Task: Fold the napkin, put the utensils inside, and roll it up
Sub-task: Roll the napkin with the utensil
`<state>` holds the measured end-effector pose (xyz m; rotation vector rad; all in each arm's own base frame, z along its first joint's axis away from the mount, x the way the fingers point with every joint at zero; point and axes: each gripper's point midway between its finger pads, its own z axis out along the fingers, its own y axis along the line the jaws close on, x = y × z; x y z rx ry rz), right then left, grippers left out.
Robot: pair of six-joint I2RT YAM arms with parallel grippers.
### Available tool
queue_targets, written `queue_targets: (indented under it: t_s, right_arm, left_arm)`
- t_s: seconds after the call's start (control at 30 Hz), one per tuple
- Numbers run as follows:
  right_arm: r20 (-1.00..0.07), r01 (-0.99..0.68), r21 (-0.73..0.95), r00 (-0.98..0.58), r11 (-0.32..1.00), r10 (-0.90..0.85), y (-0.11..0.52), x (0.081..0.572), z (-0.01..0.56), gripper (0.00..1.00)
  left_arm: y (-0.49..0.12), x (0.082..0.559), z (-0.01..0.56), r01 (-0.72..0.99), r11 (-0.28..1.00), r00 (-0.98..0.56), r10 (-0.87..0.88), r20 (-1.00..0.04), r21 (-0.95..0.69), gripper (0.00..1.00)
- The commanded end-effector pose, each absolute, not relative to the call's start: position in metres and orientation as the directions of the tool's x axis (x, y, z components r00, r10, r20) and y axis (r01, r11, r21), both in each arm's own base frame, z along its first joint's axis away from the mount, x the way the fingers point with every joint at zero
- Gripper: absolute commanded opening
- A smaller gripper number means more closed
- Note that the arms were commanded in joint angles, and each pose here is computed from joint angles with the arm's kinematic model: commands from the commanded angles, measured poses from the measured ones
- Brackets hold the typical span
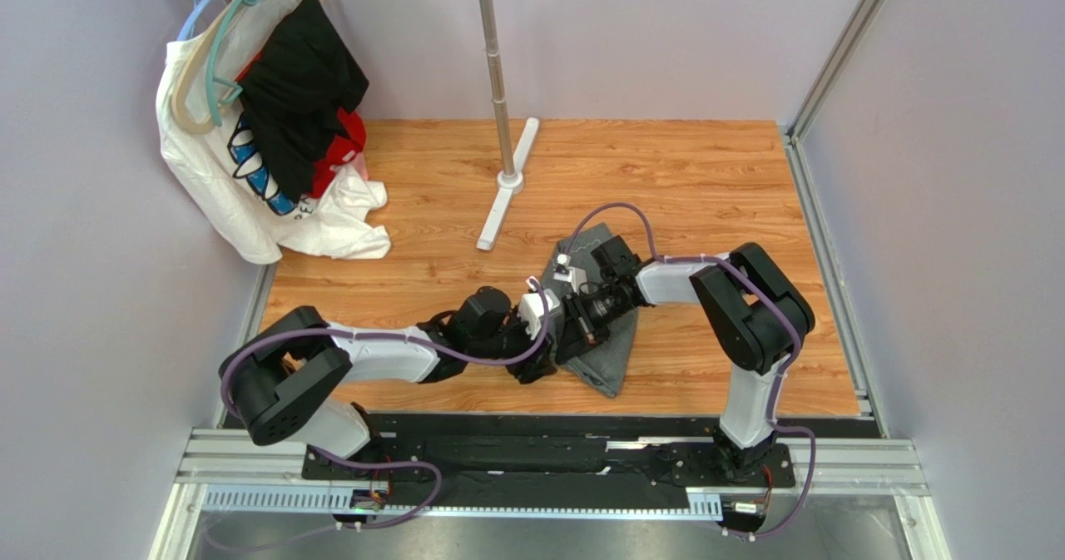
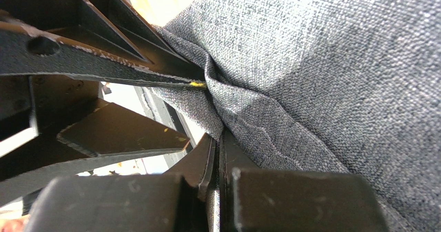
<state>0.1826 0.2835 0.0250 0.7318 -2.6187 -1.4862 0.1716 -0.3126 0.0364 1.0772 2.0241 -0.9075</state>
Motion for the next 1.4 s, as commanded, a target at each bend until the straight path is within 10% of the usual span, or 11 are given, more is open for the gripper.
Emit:
queue_targets:
  t_s: [0.0,0.57,0.7,0.9,1.17,1.37]
  right_arm:
    - [-0.208,-0.381,0.828,-0.890,0.411,-0.406,0.284,0.196,0.027,0.00]
    - [-0.219,-0.366,0.854,-0.897,0.369,-0.384,0.285,0.200,0.039,0.00]
    - [-0.249,-0.376,0.854,-0.902,0.359,-0.352,0.285,0.204,0.056,0.26]
    - [-0.283,-0.363,0.825,-0.929,0.434,-0.238,0.264,0.222,0.074,0.60]
    - [-0.199,-0.050,0.754,-0.967,0.655,0.156,0.193,0.239,0.064,0.61]
    - [-0.509,-0.198,0.684,-0.819,0.702,0.265,0.180,0.230,0.116,0.60]
  left_arm:
    - [-0.312,0.175,0.029,0.871,0.445,-0.423,0.469,-0.775,-0.207,0.61]
    - [-0.306,0.167,-0.005,0.839,0.511,-0.493,0.568,-0.659,-0.188,0.11]
    - [-0.308,0.164,-0.008,0.837,0.505,-0.507,0.572,-0.645,-0.209,0.00]
    - [-0.307,0.155,-0.005,0.831,0.496,-0.532,0.575,-0.621,-0.252,0.00]
    - [-0.309,0.147,-0.006,0.802,0.488,-0.591,0.563,-0.578,-0.344,0.00]
    - [-0.303,0.145,-0.007,0.738,0.503,-0.674,0.536,-0.507,-0.449,0.00]
